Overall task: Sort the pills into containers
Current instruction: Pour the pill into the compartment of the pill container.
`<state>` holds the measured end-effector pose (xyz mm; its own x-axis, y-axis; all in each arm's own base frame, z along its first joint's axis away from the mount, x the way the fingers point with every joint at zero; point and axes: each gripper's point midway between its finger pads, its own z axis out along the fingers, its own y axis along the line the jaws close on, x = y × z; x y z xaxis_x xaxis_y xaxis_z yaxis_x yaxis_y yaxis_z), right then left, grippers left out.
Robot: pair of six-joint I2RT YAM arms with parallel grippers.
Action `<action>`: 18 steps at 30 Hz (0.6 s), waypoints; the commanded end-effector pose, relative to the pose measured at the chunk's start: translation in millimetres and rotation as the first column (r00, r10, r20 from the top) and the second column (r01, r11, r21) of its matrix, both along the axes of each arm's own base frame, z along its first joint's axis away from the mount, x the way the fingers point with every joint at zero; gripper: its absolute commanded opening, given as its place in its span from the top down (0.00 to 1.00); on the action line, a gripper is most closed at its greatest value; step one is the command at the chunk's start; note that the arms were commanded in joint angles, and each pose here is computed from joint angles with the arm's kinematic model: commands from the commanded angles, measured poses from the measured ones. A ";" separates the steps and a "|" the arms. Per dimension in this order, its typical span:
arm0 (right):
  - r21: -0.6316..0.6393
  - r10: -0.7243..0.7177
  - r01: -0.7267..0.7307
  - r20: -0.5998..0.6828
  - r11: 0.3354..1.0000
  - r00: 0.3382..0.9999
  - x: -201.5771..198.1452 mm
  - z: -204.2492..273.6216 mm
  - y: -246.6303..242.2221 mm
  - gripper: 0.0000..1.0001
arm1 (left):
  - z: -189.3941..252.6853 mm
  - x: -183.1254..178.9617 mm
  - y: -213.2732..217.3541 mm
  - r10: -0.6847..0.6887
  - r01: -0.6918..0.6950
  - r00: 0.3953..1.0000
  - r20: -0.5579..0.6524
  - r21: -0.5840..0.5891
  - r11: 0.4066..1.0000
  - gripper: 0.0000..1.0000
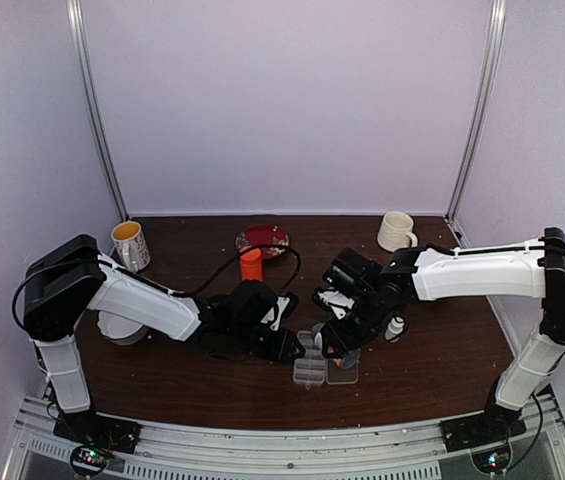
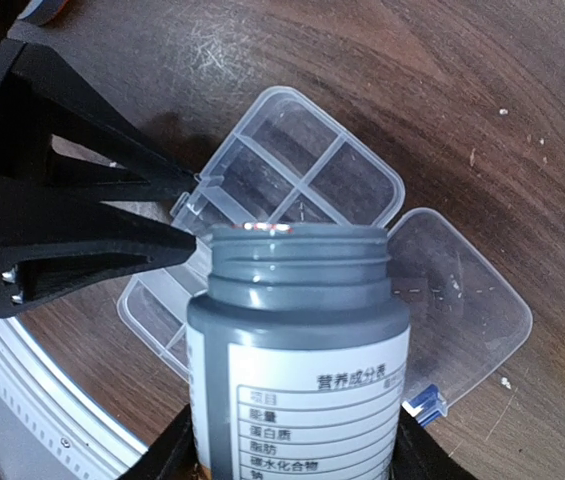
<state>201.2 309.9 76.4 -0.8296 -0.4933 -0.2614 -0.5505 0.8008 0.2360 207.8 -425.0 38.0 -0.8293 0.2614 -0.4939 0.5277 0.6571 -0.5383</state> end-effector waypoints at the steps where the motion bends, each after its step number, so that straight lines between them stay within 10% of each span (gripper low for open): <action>1: -0.055 0.010 -0.009 0.011 0.998 1.000 3.7 -1.2 -6.2 1.00 | 2.1 -3.0 -8.8 -0.036 0.036 0.999 0.007 -0.005 0.999 0.72; 18: -0.063 0.001 -0.002 -0.028 0.998 1.000 2.3 -7.7 -8.8 1.00 | 11.2 -5.3 0.8 0.001 0.000 0.999 0.053 -0.023 1.000 0.71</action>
<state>199.8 302.4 67.8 -0.8322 -0.5138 -0.2086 -0.5510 0.8083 0.2074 199.8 -427.6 37.1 -0.8256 0.2830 -0.4881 0.5386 0.6530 -0.5324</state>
